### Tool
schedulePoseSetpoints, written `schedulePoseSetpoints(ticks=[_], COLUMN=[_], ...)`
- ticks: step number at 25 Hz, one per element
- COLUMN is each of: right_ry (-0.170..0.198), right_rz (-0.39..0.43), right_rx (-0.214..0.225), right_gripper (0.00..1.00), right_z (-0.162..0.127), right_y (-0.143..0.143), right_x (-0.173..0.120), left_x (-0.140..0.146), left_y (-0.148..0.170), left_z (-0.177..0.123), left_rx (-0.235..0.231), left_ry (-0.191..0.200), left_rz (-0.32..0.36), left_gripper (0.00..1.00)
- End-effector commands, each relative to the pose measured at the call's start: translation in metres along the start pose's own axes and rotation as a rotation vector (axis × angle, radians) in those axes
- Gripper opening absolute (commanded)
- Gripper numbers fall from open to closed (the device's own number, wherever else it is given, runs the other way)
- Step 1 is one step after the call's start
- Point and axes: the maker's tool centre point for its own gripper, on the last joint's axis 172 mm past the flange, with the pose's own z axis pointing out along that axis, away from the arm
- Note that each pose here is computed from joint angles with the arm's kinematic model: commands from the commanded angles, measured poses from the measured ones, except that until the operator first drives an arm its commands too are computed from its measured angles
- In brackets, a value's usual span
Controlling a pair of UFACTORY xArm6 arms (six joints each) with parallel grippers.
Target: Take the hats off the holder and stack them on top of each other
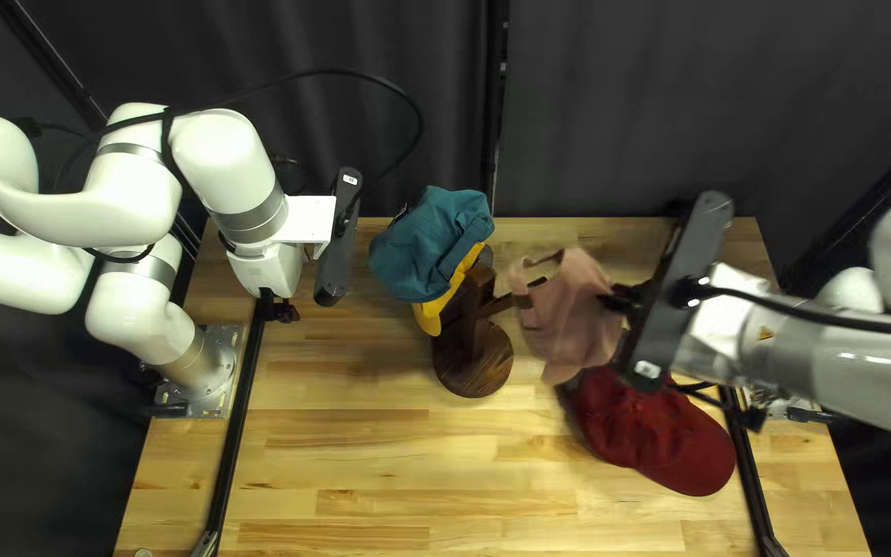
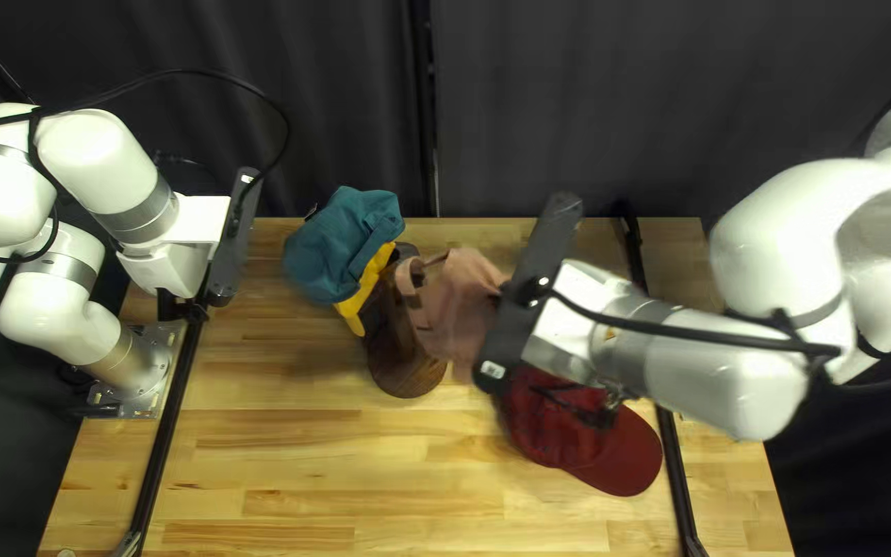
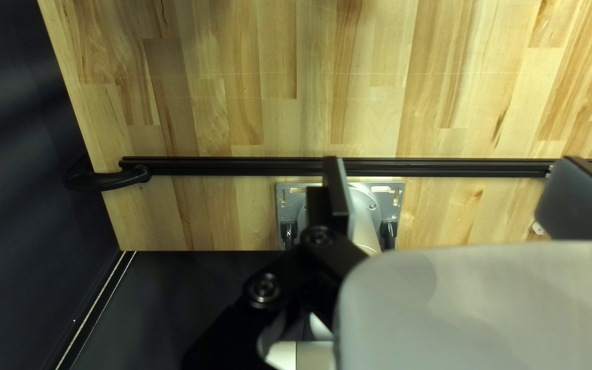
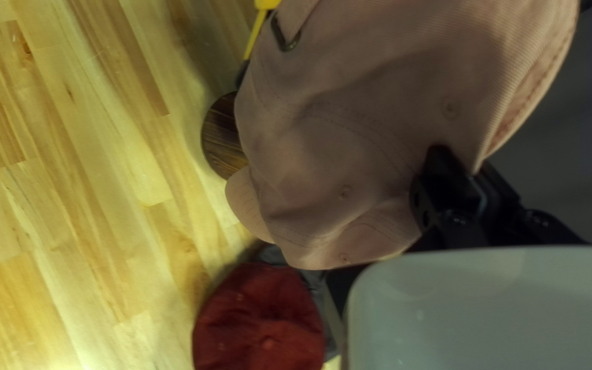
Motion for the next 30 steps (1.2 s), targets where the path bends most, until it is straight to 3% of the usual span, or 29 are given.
schedulePoseSetpoints(ticks=[1,3,8,10,17,25,30], right_ry=[-0.014,-0.040,-0.169,-0.247,-0.465,-0.588,-0.620], right_rz=[-0.028,-0.031,-0.031,-0.046,-0.148,-0.186,-0.175], right_rx=[-0.028,-0.036,-0.024,-0.002,0.103,0.185,0.220], right_gripper=[0.00,0.00,0.00,0.00,0.00,0.00,0.00], right_z=[-0.033,-0.045,-0.070,-0.081,-0.100,-0.067,-0.047], right_y=[0.024,0.032,0.049,0.053,0.048,0.015,0.005], right_x=[-0.003,-0.010,-0.034,-0.041,-0.067,-0.123,-0.156], left_x=[0.000,0.000,0.000,0.000,0.000,0.000,0.000], left_y=[0.000,0.000,0.000,0.000,0.000,0.000,0.000], left_z=[0.000,0.000,0.000,0.000,0.000,0.000,0.000], left_rx=[0.000,0.000,0.000,0.000,0.000,0.000,0.000], left_ry=[0.000,0.000,0.000,0.000,0.000,0.000,0.000], left_rz=[0.000,0.000,0.000,0.000,0.000,0.000,0.000], left_gripper=[1.00,1.00,1.00,1.00,1.00,1.00,1.00])
